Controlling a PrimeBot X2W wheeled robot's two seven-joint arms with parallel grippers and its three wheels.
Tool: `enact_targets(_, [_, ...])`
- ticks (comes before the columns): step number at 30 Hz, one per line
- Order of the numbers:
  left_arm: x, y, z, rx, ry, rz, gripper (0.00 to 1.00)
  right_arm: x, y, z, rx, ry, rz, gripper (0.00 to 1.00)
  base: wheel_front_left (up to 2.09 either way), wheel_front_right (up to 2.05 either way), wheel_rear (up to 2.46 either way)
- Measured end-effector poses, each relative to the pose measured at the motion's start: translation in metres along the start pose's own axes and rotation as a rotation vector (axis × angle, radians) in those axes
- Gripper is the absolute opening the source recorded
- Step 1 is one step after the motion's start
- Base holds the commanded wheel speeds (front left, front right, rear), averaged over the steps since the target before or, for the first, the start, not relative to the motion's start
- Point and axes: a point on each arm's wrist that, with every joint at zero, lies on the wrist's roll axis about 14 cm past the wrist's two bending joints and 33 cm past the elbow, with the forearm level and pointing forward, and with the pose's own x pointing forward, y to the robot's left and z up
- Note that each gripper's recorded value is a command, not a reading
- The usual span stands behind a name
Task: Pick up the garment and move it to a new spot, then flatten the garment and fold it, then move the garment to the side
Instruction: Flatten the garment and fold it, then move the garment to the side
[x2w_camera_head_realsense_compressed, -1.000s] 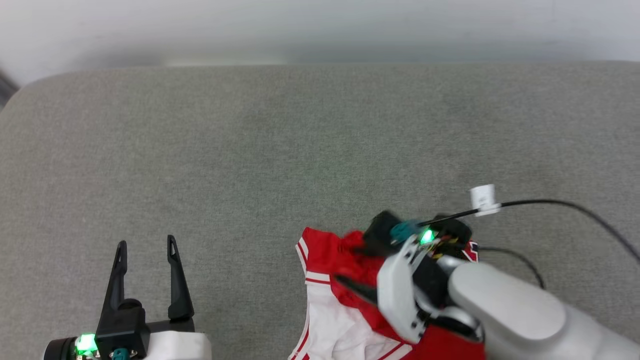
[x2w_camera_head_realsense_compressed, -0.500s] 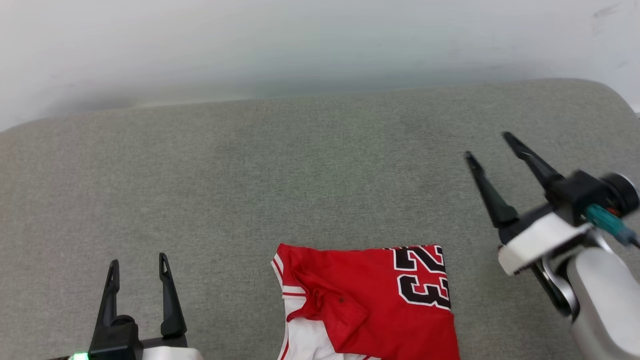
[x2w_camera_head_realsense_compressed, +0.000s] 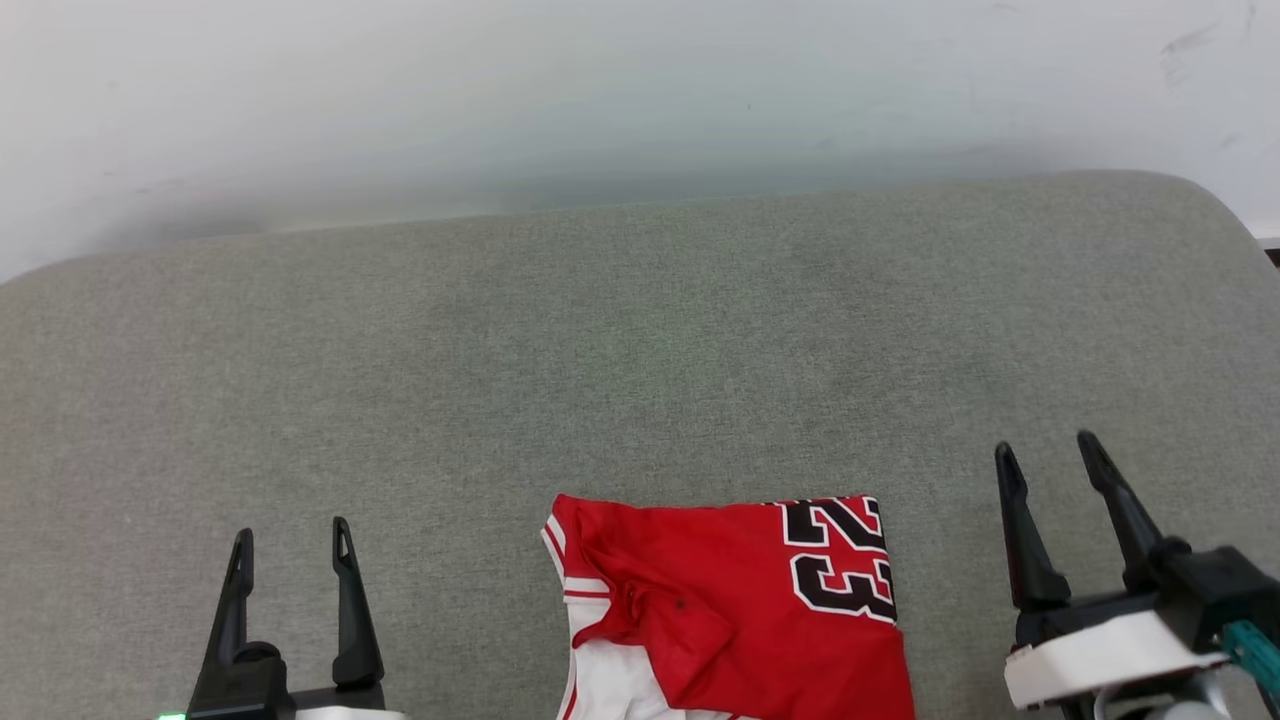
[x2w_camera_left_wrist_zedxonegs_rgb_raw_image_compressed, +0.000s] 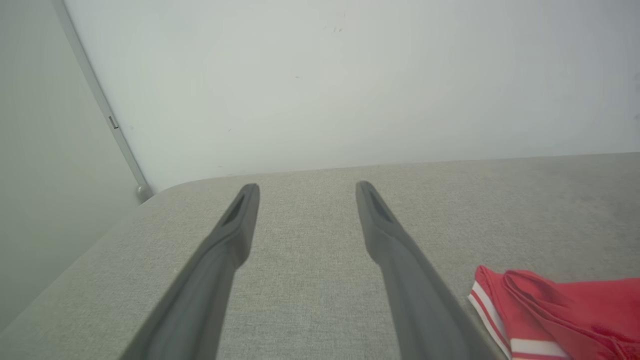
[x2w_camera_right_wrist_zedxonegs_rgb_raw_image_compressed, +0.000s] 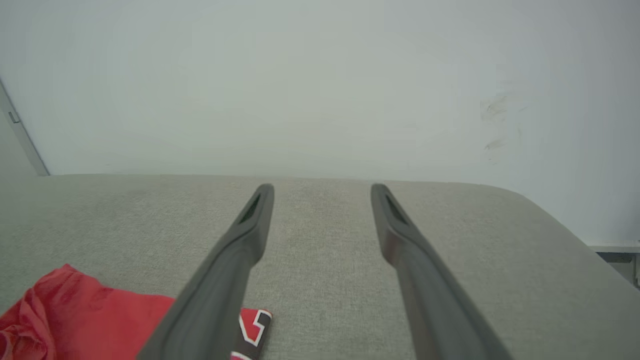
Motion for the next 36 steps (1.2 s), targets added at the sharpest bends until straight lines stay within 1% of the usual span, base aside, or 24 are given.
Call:
enact_targets(6, [-0.003, 0.002, -0.001, 0.001, 0.006, 0.003, 1.0, -0.011, 0.004, -0.007, 0.022, 0.021, -0.018, 1.0, 0.0, 0.0, 0.0])
enact_targets(9, [-0.003, 0.003, -0.003, 0.002, 0.01, 0.004, 1.0, -0.004, 0.004, 0.006, 0.015, -0.023, -0.016, 1.0, 0.0, 0.0, 0.0])
enact_targets(13, [-0.002, 0.003, -0.005, 0.003, 0.017, 0.003, 1.0, 0.022, 0.003, 0.041, -0.056, -0.128, 0.035, 1.0, 0.0, 0.0, 0.0])
enact_targets(15, [-0.002, 0.003, -0.006, 0.004, 0.02, 0.004, 1.0, 0.034, 0.005, 0.049, -0.105, -0.114, 0.082, 1.0, 0.0, 0.0, 0.0])
enact_targets(16, [-0.002, 0.003, -0.007, 0.004, 0.021, 0.003, 1.0, 0.041, 0.009, 0.049, -0.125, -0.086, 0.113, 1.0, 0.0, 0.0, 0.0])
enact_targets(18, [-0.001, 0.004, -0.008, 0.004, 0.025, 0.004, 1.0, 0.049, 0.017, 0.04, -0.139, 0.016, 0.178, 1.0, 0.0, 0.0, 0.0])
enact_targets(20, [-0.001, 0.004, -0.008, 0.005, 0.027, 0.006, 1.0, 0.051, 0.022, 0.022, -0.143, 0.168, 0.237, 1.0, 0.0, 0.0, 0.0])
enact_targets(23, [-0.001, 0.004, -0.01, 0.003, 0.032, 0.007, 1.0, 0.045, 0.024, -0.003, -0.104, 0.392, 0.299, 1.0, 0.0, 0.0, 0.0])
enact_targets(26, [0.0, 0.004, -0.012, 0.003, 0.038, 0.009, 1.0, 0.03, 0.021, -0.032, 0.016, 0.619, 0.329, 1.0, 0.0, 0.0, 0.0])
enact_targets(29, [0.003, 0.003, -0.013, -0.001, 0.039, 0.007, 1.0, 0.006, 0.022, -0.063, 0.187, 0.838, 0.351, 1.0, 0.0, 0.0, 0.0])
enact_targets(30, [0.004, 0.003, -0.013, -0.002, 0.038, 0.006, 1.0, -0.002, 0.024, -0.072, 0.221, 0.896, 0.358, 1.0, 0.0, 0.0, 0.0])
enact_targets(33, [0.007, 0.003, -0.015, -0.003, 0.041, 0.009, 1.0, -0.022, 0.031, -0.096, 0.302, 1.024, 0.378, 1.0, 0.0, 0.0, 0.0])
enact_targets(36, [0.011, 0.004, -0.017, -0.002, 0.044, 0.012, 1.0, -0.029, 0.045, -0.112, 0.393, 1.079, 0.391, 1.0, 0.0, 0.0, 0.0])
